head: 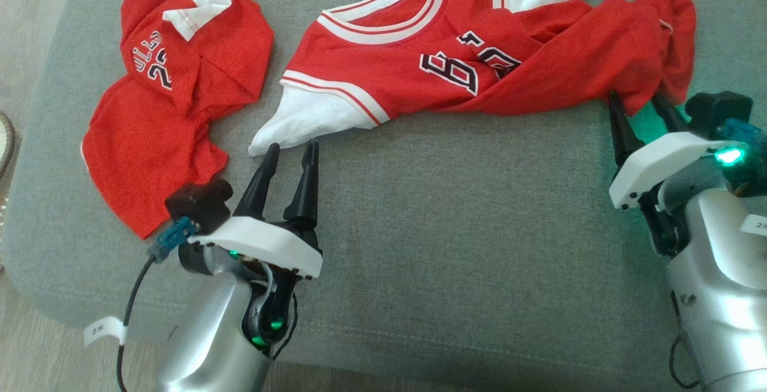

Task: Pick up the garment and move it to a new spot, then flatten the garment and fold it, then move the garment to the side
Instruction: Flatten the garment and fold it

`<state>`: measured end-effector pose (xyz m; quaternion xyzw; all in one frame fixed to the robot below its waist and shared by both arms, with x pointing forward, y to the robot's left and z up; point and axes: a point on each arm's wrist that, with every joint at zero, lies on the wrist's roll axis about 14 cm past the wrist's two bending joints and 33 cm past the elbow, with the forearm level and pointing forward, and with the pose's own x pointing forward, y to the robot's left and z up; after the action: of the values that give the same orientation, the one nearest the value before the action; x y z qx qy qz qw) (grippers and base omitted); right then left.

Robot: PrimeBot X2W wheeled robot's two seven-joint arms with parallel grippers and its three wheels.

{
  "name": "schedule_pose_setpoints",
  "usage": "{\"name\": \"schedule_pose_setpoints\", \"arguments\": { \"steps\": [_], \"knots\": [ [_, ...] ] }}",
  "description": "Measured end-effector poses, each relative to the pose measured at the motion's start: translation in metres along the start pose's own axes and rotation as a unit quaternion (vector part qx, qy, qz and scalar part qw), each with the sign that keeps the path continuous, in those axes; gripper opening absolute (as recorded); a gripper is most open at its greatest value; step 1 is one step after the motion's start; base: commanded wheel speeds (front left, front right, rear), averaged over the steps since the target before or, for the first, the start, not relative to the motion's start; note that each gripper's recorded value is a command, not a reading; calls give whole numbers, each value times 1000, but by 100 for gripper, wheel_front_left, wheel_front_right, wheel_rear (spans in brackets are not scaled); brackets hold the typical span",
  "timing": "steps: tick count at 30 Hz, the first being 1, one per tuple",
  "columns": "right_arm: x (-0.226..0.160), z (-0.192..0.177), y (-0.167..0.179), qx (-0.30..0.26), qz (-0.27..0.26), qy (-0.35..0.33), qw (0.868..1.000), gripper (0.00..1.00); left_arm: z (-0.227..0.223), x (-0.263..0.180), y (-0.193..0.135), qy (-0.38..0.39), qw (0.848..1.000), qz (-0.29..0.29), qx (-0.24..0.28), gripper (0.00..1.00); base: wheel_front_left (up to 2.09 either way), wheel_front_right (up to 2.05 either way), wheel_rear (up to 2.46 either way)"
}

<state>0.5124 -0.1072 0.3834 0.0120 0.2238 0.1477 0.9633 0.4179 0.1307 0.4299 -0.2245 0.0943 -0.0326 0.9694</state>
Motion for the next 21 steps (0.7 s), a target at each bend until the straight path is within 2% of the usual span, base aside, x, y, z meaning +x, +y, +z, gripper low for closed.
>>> {"name": "schedule_pose_setpoints", "arguments": {
  "steps": [1, 5, 12, 17, 21],
  "knots": [
    [0, -1, 1, -1, 2, 0, 1000, 0, 0, 1, 0, -1, 1000, 0, 0, 100, 0, 0, 0],
    [-4, -3, 5, -11, 8, 0, 1000, 0, 2, 2, -3, -2, 1000, -4, 0, 100, 0, 0, 0],
    [-19, 16, -7, -28, -4, -31, 999, 0, 7, 3, -16, -9, 1000, -22, 0, 100, 0, 0, 0],
    [-43, 39, -19, -34, -16, -67, 997, 0, 13, 1, -29, -18, 999, -38, 0, 100, 0, 0, 0],
    [-68, 45, -29, -40, -23, -68, 997, 0, 17, -1, -39, -24, 999, -48, -3, 100, 0, 0, 0]
  ]
}}
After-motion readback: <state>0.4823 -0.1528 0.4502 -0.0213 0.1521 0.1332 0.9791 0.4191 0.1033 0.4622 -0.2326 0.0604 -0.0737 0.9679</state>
